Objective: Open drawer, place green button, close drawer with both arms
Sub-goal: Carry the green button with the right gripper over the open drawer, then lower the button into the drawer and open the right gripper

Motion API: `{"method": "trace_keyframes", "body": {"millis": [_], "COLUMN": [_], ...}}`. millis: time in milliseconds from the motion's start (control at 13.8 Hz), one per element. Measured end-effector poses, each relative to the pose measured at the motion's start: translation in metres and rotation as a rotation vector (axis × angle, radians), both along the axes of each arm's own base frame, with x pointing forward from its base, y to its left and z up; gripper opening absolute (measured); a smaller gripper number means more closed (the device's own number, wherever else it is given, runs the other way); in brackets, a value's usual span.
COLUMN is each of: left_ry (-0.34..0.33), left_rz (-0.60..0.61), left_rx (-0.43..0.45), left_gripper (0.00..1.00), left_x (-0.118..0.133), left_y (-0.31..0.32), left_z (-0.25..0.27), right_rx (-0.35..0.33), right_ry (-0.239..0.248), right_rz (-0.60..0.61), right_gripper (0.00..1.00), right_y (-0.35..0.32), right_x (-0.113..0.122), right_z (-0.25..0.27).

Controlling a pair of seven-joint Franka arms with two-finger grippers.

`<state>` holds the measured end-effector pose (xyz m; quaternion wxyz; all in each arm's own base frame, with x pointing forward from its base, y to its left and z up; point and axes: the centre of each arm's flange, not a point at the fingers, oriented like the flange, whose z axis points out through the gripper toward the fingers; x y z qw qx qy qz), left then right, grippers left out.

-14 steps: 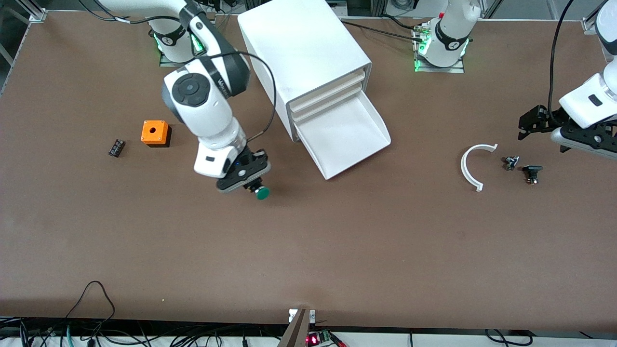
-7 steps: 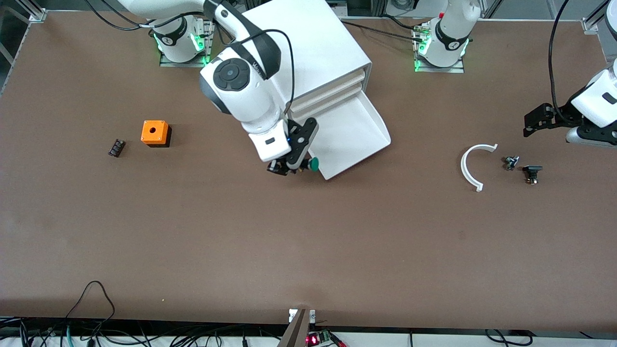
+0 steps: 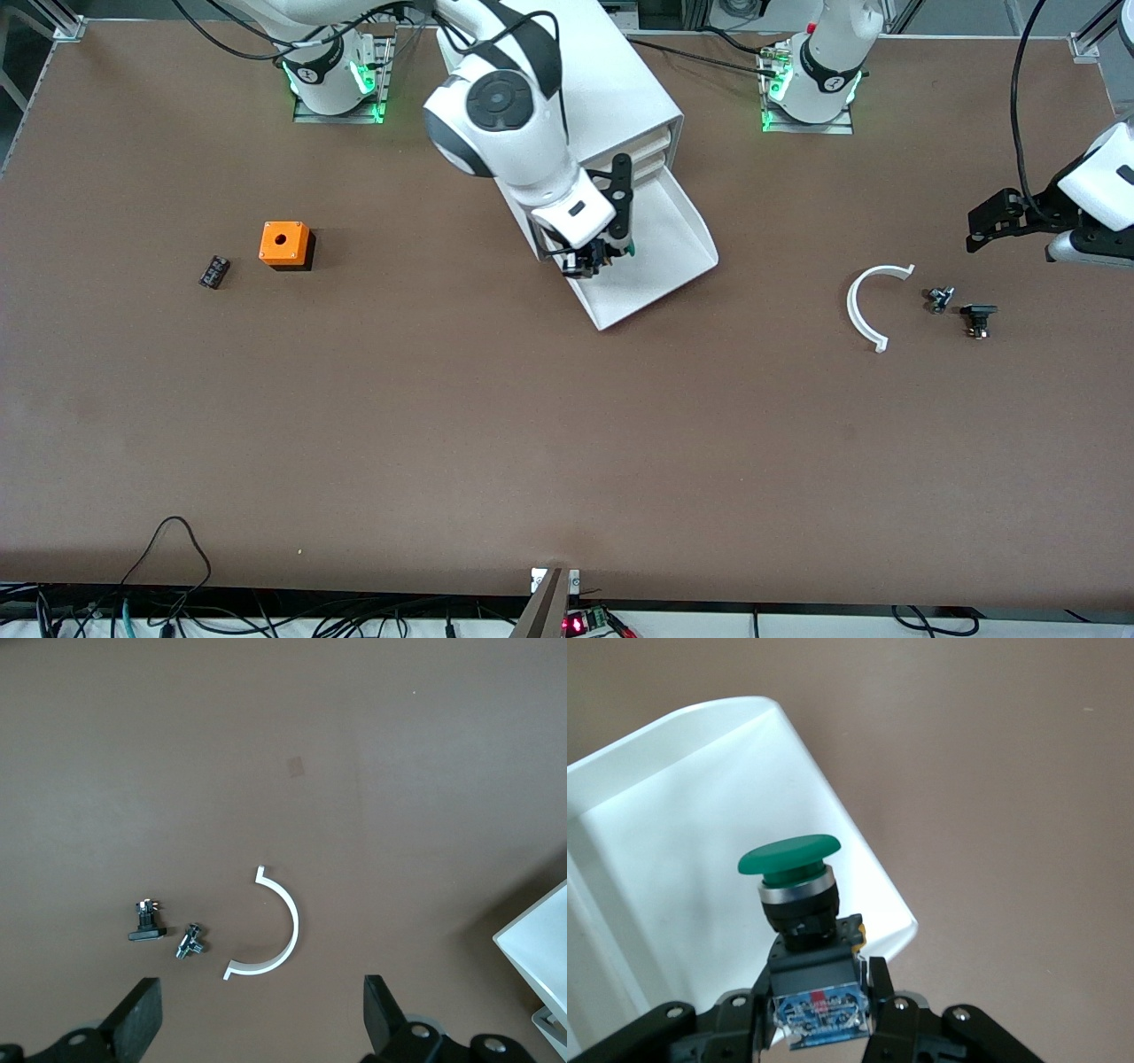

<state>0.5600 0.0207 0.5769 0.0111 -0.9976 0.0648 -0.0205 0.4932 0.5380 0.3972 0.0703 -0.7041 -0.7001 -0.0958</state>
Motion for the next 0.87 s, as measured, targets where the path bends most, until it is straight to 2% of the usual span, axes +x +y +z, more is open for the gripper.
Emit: {"method": "trace_keyframes", "body": {"millis": [145, 579, 869], "left_ry": [-0.003, -0.004, -0.006], "left_rz": [-0.002, -0.003, -0.004], "left_rx": [0.0, 0.0, 0.0], "left_gripper": [1.0, 1.0, 1.0], "left_x": [0.0, 0.0, 0.001], "left_y": [-0.001, -0.002, -0.002], "left_z": [0.002, 0.002, 0.003], "right_rx": [-0.044, -0.085, -0.126], "right_ry": [0.009, 0.051, 0.058], "right_rz": [0.057, 0.159, 0.212], "right_gripper": [0.42, 0.42, 0.42], "right_y": [0.023, 0.041, 0.054], "right_x": [-0.014, -0.026, -0.044], "right_z": [-0.012, -0.063, -0.092]}}
